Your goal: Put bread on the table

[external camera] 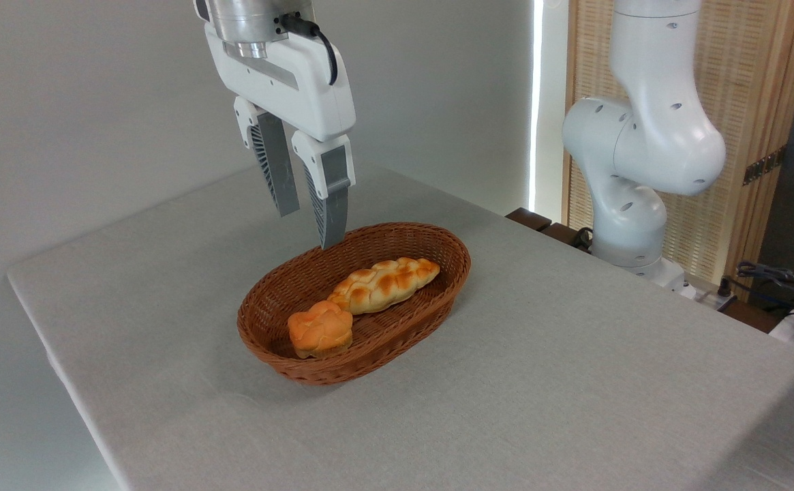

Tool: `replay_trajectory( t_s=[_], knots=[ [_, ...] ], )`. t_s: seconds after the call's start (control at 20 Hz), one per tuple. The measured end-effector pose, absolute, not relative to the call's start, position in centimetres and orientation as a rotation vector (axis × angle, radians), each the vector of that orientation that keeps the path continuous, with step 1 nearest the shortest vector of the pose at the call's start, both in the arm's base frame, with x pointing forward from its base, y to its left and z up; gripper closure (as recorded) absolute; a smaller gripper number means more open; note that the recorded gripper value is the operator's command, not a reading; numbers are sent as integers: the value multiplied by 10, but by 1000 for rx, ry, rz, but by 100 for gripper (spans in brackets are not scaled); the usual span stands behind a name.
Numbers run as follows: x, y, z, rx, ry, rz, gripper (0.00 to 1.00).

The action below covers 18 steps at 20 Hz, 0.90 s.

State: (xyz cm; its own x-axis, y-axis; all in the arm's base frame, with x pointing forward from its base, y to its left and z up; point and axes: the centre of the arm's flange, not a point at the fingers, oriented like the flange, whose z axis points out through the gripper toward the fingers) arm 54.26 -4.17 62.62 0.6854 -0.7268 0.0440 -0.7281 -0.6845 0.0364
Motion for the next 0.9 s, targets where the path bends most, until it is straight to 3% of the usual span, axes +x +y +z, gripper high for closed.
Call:
replay_trajectory(
  t_s=[0.9],
  knots=[
    [542, -53, 626, 2825, -1253, 37, 0]
  ],
)
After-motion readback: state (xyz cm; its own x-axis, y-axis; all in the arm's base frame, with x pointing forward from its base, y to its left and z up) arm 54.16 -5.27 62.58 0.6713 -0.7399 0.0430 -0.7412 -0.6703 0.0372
